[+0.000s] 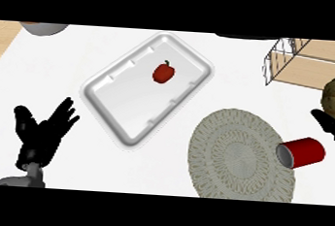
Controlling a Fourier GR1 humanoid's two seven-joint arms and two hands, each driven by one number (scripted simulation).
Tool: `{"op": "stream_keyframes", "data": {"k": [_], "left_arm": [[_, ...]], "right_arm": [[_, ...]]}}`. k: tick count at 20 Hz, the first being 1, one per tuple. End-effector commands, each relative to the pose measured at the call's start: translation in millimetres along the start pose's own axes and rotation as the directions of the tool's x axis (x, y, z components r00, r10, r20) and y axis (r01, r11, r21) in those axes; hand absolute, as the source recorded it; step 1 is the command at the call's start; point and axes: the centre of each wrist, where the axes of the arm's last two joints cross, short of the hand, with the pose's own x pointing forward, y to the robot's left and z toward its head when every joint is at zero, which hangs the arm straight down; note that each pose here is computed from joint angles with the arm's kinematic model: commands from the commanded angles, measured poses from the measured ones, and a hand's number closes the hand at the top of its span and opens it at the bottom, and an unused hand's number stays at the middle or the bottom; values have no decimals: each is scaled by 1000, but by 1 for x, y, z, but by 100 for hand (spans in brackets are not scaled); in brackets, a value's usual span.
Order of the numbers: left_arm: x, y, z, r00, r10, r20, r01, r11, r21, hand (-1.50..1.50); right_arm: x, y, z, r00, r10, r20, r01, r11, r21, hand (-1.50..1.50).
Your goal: Pick the squash from the placemat and place it in the tiered shelf
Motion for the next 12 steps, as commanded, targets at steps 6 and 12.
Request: {"op": "stream_keyframes", "data": {"k": [6,12], "left_arm": [[2,-9,-10,999,3,-52,-3,1000,-10,0],[-2,-1,-15,999,-23,-46,22,1000,-18,0]], "right_arm": [[21,-105,-32,996,-56,-68,46,988,-149,150],[4,-150,-76,990,-97,-103,74,975,-212,150]]}}
